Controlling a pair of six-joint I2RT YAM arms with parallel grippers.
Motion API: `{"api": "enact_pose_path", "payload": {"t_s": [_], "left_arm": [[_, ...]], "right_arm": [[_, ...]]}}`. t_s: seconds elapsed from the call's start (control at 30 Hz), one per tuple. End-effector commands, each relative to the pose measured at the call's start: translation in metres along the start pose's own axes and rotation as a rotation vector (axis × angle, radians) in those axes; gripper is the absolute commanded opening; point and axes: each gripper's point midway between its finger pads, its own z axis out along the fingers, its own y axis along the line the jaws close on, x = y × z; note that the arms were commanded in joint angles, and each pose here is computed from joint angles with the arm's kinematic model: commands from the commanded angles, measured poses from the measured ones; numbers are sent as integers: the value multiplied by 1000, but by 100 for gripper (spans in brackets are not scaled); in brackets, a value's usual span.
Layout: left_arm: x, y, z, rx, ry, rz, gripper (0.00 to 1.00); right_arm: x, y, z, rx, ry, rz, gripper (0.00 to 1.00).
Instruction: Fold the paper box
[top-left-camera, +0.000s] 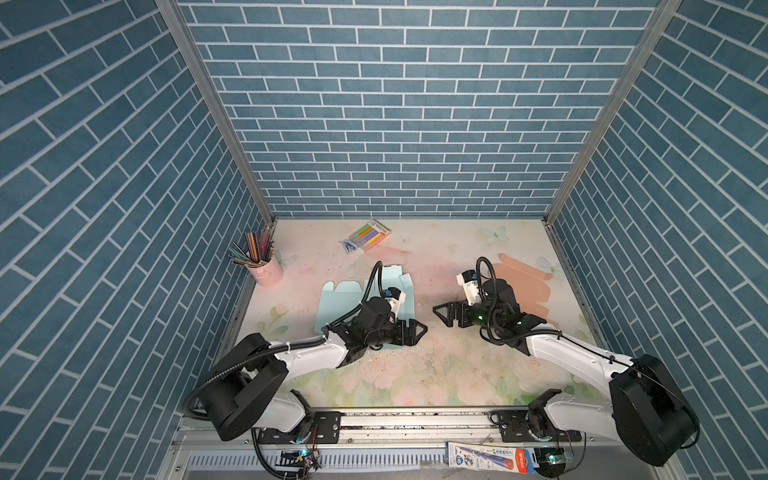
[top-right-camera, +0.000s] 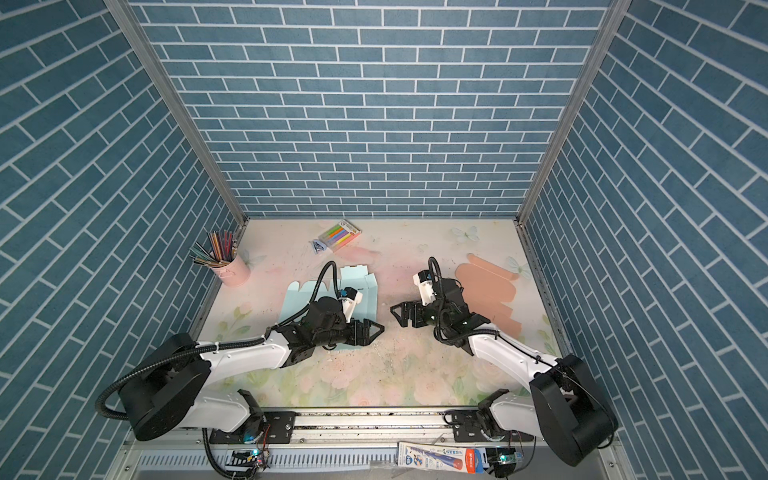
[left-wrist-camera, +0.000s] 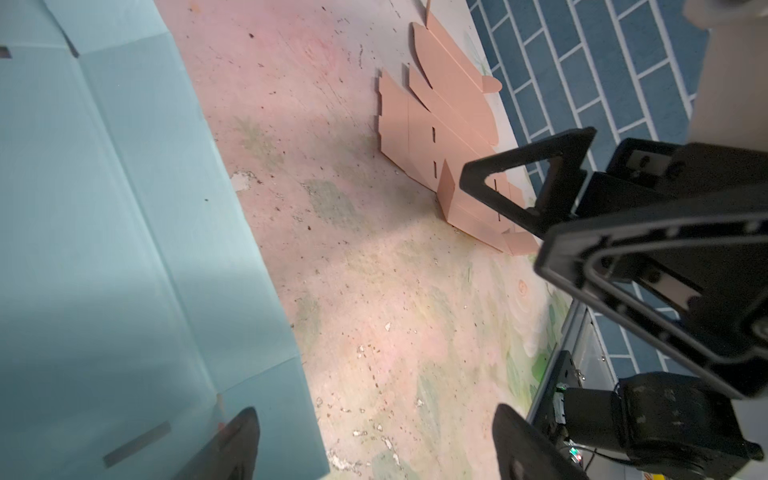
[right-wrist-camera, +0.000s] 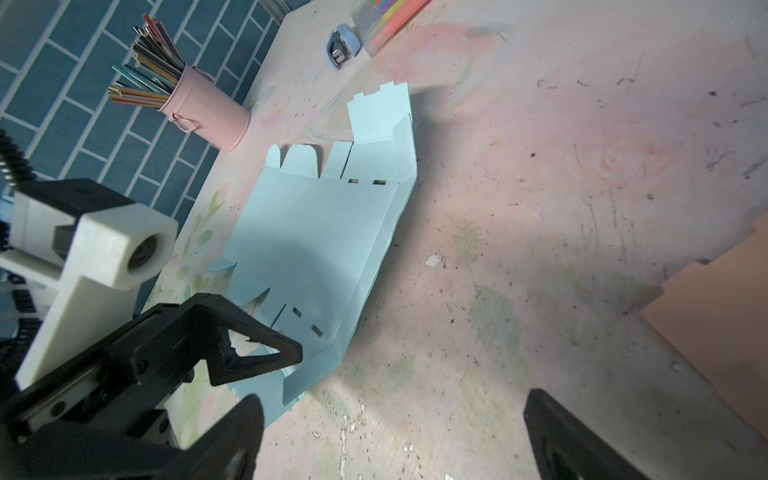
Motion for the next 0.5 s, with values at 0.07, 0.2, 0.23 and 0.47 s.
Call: {"api": "enact_pose_path", "payload": {"t_s": [0.07, 0.2, 0.23, 0.47], "left_arm": [[-27, 18, -35, -28, -68, -12, 88], [-39, 62, -62, -122, -128, -78, 88], [-40, 66, -66, -129, -137, -81, 89], [-44, 70, -78, -117, -192, -96, 88]], "right_arm": [[-17, 6, 15, -13, 19, -39, 99], [-20, 16, 36, -76, 60, -4, 98], [-19, 19, 41, -87, 68, 2, 97], [-14, 36, 79, -227, 84, 136, 89]]}}
